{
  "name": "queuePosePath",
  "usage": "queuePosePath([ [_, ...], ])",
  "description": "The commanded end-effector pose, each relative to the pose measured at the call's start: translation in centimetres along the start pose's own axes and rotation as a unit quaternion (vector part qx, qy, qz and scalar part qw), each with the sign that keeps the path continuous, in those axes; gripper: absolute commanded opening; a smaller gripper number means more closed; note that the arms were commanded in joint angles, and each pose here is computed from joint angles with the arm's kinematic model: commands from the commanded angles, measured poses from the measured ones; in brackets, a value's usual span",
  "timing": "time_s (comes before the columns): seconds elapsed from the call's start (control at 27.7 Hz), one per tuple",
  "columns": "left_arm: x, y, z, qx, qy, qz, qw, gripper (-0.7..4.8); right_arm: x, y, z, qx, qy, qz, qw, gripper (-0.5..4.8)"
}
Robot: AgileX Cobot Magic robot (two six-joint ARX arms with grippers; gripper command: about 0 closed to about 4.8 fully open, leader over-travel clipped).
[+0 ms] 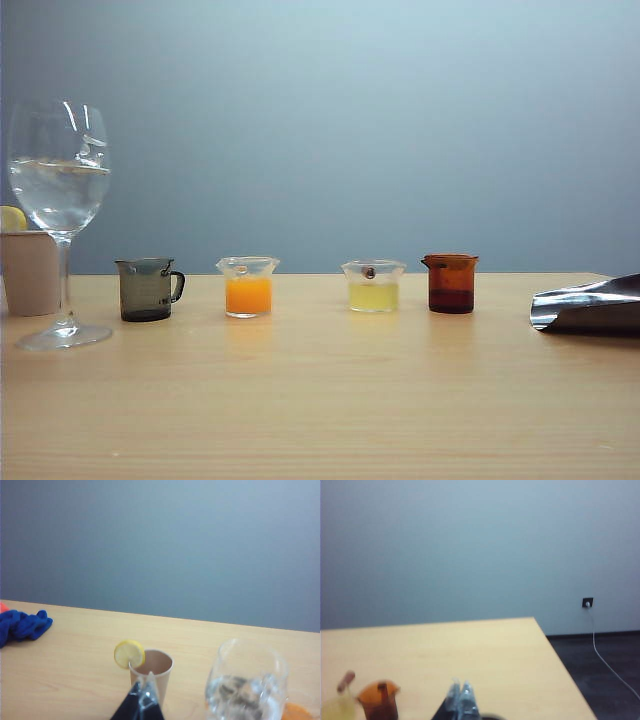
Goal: Pick up the second measuring cup from the left, pour the orange juice inside into the goblet, and finally put the measuring cup back in its original place.
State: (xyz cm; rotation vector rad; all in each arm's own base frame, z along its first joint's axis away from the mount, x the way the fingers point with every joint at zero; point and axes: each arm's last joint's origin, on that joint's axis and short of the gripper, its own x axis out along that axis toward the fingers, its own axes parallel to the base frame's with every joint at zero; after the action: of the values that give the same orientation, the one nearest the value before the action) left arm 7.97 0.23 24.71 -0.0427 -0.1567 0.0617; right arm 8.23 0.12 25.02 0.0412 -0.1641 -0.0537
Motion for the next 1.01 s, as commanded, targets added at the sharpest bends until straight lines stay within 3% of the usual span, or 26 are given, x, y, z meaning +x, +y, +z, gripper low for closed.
queuePosePath([
  [0.04, 0.3, -0.2, 2.7, -0.001, -0.001, -0.022, 1.000, -0.05, 0.7, 0.2, 2.5, 0.000, -0.007, 0.007, 1.000, -0.07],
  [0.25, 2.5, -1.2, 7.4, -0.002, 0.046, -0.127, 0.991, -0.05, 3.5, 0.9, 6.6, -0.001, 0.004, 0.062, 0.998, -0.07],
  [0.54, 3.8, -1.5, 11.1, -0.008, 0.092, -0.151, 0.984, -0.05, 6.3, 2.9, 8.0, 0.008, 0.003, 0.125, 0.992, -0.07],
  [0.69, 3.7, -1.6, 12.2, -0.009, 0.107, -0.150, 0.983, -0.05, 7.6, 5.0, 7.2, 0.015, 0.014, 0.178, 0.984, -0.07],
  [0.8, 3.6, -1.6, 12.5, -0.011, 0.119, -0.150, 0.981, -0.05, 8.9, 8.2, 5.9, 0.021, 0.036, 0.233, 0.972, -0.07],
  [1.01, 3.7, -1.7, 12.1, -0.015, 0.143, -0.163, 0.976, -0.05, 9.6, 12.1, 3.9, 0.021, 0.062, 0.280, 0.958, -0.07],
])
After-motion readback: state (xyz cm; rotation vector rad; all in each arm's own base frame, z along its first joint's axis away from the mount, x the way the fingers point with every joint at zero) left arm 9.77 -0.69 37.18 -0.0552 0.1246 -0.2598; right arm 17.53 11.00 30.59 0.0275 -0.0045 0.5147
